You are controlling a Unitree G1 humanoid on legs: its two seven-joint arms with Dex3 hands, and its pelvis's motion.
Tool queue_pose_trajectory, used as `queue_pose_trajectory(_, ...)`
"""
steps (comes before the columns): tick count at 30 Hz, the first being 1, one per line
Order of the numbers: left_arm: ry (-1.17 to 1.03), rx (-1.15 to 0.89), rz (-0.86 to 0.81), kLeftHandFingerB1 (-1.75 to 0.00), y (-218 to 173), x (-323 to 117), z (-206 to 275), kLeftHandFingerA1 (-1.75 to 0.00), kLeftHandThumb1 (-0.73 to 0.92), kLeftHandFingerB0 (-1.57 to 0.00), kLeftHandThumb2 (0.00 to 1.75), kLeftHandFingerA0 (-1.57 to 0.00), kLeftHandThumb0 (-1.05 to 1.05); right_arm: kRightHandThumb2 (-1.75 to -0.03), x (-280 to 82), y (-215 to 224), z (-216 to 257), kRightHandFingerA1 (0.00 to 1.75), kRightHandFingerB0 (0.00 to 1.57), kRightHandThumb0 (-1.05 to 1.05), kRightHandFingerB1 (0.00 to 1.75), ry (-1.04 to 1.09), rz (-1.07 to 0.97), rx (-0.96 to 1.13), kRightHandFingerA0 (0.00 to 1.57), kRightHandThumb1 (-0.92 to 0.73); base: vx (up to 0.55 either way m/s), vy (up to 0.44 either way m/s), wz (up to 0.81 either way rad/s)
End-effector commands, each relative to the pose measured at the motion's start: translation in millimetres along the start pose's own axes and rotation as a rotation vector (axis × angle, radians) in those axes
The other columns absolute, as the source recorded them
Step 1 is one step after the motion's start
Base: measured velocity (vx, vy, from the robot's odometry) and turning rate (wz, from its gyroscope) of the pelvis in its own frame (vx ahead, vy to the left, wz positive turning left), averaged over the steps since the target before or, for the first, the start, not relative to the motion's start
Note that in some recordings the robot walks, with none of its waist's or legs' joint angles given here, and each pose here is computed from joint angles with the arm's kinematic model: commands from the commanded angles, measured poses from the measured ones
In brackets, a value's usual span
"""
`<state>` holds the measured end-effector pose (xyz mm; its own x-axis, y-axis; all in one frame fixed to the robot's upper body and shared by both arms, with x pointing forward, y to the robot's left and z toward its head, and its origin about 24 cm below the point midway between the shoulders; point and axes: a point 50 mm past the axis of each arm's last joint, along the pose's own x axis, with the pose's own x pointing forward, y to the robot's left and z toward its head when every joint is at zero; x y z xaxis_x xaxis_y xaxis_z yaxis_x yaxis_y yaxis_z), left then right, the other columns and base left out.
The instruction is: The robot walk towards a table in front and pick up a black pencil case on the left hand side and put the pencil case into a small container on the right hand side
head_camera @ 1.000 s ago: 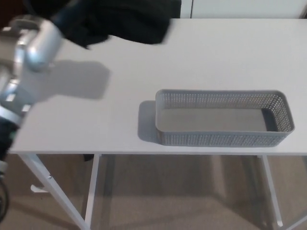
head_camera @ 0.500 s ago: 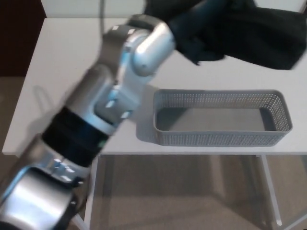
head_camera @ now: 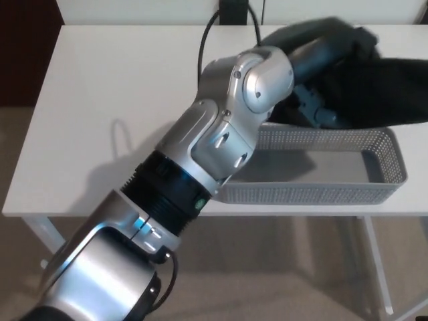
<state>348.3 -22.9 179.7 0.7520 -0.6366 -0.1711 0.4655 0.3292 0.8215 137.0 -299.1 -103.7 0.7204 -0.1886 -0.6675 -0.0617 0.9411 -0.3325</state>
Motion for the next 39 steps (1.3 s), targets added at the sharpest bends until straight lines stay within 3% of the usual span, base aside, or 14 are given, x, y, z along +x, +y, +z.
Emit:
queue_pose_trajectory(1,0.076,-0.035,-0.054,-0.71,-13,3,-20,-1.02,0.74,-0.77,0.65,-1.12,-0.17,-0.59,1,-4,2,0.45,0.41,-0.35,0.37,-0.014,-0.014,-0.043,0.63,-0.64,0.00,0.000,0.00)
queue_pose_trajectory(2,0.094,-0.023,-0.069,-0.72,-16,3,-25,-1.04,0.77,-0.76,0.62,-1.10,-0.18,-0.77,1,-3,3,0.56,0.38,-0.42,0.48,-0.013,-0.018,-0.046,0.59,-0.53,0.00,0.000,0.00)
queue_pose_trajectory(8,0.132,-0.026,-0.080,-0.58,-23,3,-38,-1.00,0.76,-0.83,0.63,-1.10,-0.20,-0.58,2,-3,4,0.47,0.43,-0.34,0.38,-0.017,-0.022,-0.065,0.67,-0.64,0.00,0.000,0.00)
queue_pose_trajectory(21,0.154,-0.043,-0.044,-0.50,-25,0,-45,-0.98,0.78,-0.77,0.62,-1.06,-0.21,-0.59,4,-3,8,0.46,0.42,-0.36,0.37,-0.018,-0.025,-0.095,0.67,-0.64,0.00,0.000,0.00)
queue_pose_trajectory(22,0.148,-0.050,-0.022,-0.32,-26,-1,-44,-0.62,0.66,-0.36,0.60,-0.64,-0.56,-0.77,5,-3,9,0.56,0.38,-0.42,0.47,-0.025,-0.021,-0.099,0.60,-0.54,0.00,0.000,0.00)
queue_pose_trajectory(23,0.150,-0.048,-0.022,-0.25,-26,-1,-44,-0.51,0.50,-0.07,0.86,-0.26,-0.76,-0.77,5,-3,10,0.56,0.38,-0.42,0.47,-0.027,-0.019,-0.099,0.59,-0.54,0.00,0.000,0.00)
queue_pose_trajectory(24,0.164,-0.031,-0.046,-0.08,-25,-2,-44,-0.16,0.49,0.00,0.91,0.00,-0.82,-0.76,7,-3,12,0.55,0.38,-0.41,0.47,-0.028,-0.020,-0.097,0.59,-0.54,0.00,0.000,0.00)
queue_pose_trajectory(25,0.173,-0.018,-0.060,-0.08,-25,-2,-45,-0.16,0.49,0.00,0.91,0.00,-0.82,-0.76,7,-3,13,0.55,0.38,-0.41,0.47,-0.028,-0.022,-0.098,0.59,-0.54,0.00,0.000,0.00)
queue_pose_trajectory(26,0.184,0.003,-0.079,0.00,-24,-2,-45,0.00,0.64,0.00,0.60,0.00,-0.90,-0.76,7,-3,14,0.56,0.38,-0.41,0.48,-0.034,-0.023,-0.104,0.60,-0.54,0.00,0.000,0.00)
queue_pose_trajectory(33,0.195,0.043,-0.100,0.00,-26,-6,-48,0.00,0.72,0.00,0.61,0.00,-1.01,-0.58,8,-4,16,0.46,0.43,-0.35,0.37,-0.035,-0.020,-0.113,0.67,-0.64,0.00,0.000,0.00)
queue_pose_trajectory(36,0.191,0.022,-0.101,0.00,-26,-8,-50,0.00,0.73,0.00,0.62,0.00,-1.01,-0.77,9,-3,17,0.56,0.38,-0.41,0.47,-0.031,-0.016,-0.105,0.60,-0.54,0.00,0.000,0.00)
queue_pose_trajectory(37,0.182,0.012,-0.097,0.00,-27,-9,-51,0.00,0.57,0.00,1.00,0.00,-1.00,-0.59,9,-3,16,0.45,0.43,-0.33,0.37,-0.029,-0.017,-0.098,0.67,-0.64,0.00,0.000,0.00)
queue_pose_trajectory(38,0.182,0.017,-0.095,0.00,-27,-9,-52,0.00,0.73,0.00,0.62,0.00,-1.04,-0.59,10,-3,17,0.47,0.43,-0.34,0.37,-0.032,-0.017,-0.098,0.69,-0.64,0.00,0.000,0.00)
queue_pose_trajectory(39,0.184,0.020,-0.095,0.00,-27,-9,-52,0.00,0.73,0.00,0.61,0.00,-1.03,-0.59,10,-3,18,0.47,0.42,-0.34,0.37,-0.035,-0.016,-0.101,0.70,-0.64,0.00,0.000,0.00)
